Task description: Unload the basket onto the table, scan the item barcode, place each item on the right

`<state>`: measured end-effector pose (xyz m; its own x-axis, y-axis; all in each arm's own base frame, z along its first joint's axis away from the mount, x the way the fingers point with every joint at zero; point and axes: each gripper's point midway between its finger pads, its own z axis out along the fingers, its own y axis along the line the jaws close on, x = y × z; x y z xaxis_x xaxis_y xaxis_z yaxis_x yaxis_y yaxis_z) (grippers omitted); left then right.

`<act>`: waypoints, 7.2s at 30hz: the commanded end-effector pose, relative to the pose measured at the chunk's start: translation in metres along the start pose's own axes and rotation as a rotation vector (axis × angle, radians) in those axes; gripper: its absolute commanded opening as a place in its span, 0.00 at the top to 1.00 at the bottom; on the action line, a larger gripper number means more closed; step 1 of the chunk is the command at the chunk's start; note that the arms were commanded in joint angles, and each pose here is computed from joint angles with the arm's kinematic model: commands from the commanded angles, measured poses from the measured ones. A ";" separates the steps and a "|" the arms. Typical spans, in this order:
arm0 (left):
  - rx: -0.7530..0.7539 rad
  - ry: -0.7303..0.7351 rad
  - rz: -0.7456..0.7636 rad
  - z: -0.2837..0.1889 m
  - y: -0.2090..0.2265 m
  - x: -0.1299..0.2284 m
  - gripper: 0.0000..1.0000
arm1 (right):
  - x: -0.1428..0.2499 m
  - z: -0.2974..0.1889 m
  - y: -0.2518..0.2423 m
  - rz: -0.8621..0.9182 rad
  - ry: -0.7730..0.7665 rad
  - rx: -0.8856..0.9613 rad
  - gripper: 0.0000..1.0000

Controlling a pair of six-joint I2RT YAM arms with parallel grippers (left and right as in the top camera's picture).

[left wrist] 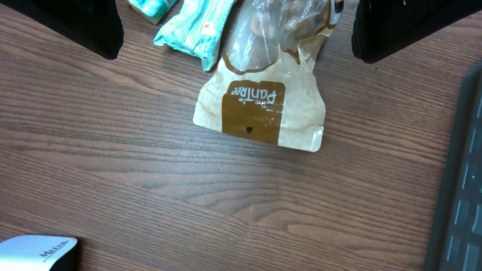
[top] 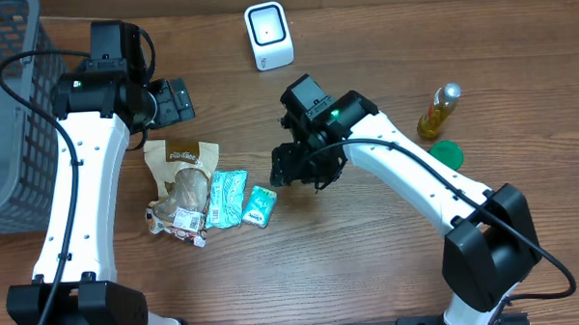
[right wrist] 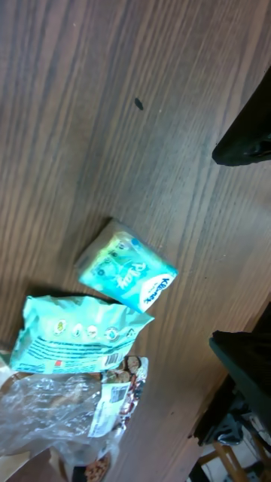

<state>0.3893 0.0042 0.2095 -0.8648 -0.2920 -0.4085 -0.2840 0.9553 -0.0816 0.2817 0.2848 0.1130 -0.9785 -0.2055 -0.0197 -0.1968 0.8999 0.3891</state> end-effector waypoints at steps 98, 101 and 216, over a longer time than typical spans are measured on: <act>-0.003 -0.025 0.012 -0.005 0.001 -0.006 0.00 | 0.016 0.110 0.007 0.431 -0.311 0.043 0.95; -0.003 -0.025 0.012 -0.005 0.001 -0.006 0.00 | 0.016 0.110 0.007 0.431 -0.311 0.043 0.95; -0.003 -0.024 0.012 -0.005 0.001 -0.006 0.01 | -0.010 0.017 -0.018 0.127 -0.169 0.167 0.69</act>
<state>0.3894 0.0042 0.2096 -0.8646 -0.2920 -0.4089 -0.2840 0.9553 -0.0817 0.2966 0.2726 0.0914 -0.9881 -0.0157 -0.1530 -0.0481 0.9764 0.2107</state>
